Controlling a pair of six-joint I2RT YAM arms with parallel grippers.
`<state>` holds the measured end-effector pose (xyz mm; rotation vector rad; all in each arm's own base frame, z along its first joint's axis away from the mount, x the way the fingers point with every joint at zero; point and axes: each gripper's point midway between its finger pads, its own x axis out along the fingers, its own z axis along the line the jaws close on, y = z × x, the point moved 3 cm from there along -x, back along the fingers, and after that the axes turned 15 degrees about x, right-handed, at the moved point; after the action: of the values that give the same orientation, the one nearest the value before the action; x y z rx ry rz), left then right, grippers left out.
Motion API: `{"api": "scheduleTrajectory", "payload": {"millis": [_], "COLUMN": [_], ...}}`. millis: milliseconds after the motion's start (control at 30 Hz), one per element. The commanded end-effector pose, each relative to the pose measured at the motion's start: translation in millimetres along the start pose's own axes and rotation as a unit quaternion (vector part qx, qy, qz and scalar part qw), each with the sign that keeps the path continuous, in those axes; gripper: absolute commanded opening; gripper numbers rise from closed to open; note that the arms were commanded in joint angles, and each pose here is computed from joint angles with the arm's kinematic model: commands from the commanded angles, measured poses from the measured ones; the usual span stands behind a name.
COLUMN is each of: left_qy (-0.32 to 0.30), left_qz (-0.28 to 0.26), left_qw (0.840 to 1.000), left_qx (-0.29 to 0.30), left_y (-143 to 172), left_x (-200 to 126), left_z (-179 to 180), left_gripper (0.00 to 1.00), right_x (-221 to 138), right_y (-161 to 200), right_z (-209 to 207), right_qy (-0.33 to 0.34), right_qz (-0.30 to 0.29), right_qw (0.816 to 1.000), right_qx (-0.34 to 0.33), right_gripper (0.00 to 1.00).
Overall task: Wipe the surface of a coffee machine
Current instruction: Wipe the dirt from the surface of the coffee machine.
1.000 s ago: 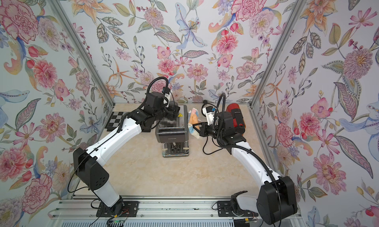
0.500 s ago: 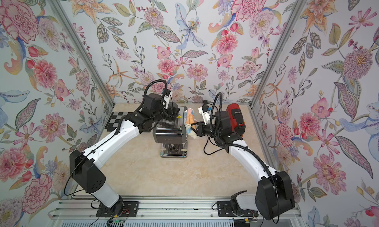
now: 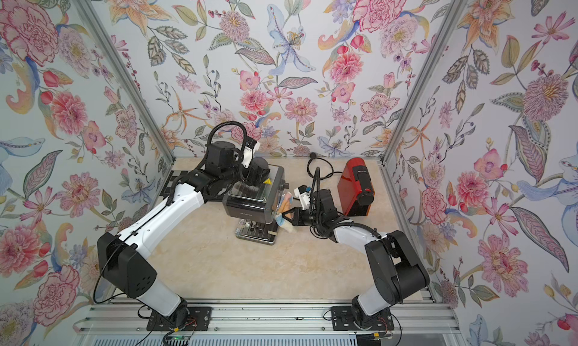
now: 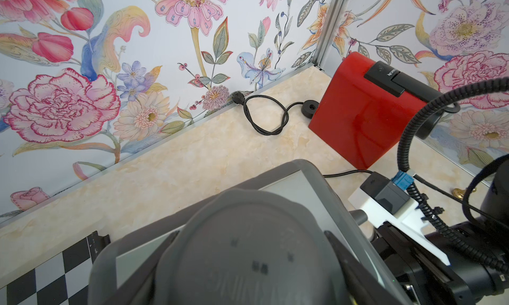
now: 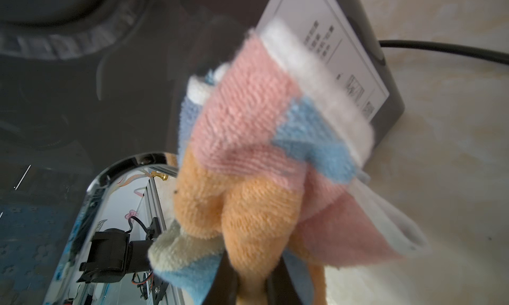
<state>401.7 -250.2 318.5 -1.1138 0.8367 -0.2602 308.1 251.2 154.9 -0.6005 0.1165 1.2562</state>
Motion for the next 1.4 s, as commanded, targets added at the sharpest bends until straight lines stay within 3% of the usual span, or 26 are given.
{"api": "scheduleTrajectory", "payload": {"millis": [0,233,567,900,1367], "left_qy": [0.006,-0.007,-0.009,-0.003,0.017], "left_qz": [0.053,0.056,0.061,0.031,0.023], "left_qw": [0.998,0.998,0.998,0.999,1.000], "left_qx": [0.023,0.009,0.005,0.005,-0.002], "left_y": [29.8,39.8,47.2,38.9,46.8], "left_x": [-4.8,-6.5,-4.4,-19.2,-16.0], "left_z": [-1.7,-1.7,-2.4,-7.8,-16.3], "left_gripper": [0.46,0.47,0.48,0.48,0.48], "right_x": [-17.0,-50.3,-56.7,-57.4,-54.2], "right_y": [-12.1,3.6,20.1,-55.2,-126.5], "right_z": [47.3,109.2,134.1,147.7,123.0], "right_qy": [-0.049,-0.068,-0.084,-0.077,-0.050], "right_qz": [-0.034,-0.050,-0.048,-0.099,-0.153], "right_qw": [0.997,0.991,0.989,0.983,0.981], "right_qx": [-0.053,-0.101,-0.108,-0.131,-0.111], "right_gripper": [0.00,0.00,0.00,0.00,0.00]}}
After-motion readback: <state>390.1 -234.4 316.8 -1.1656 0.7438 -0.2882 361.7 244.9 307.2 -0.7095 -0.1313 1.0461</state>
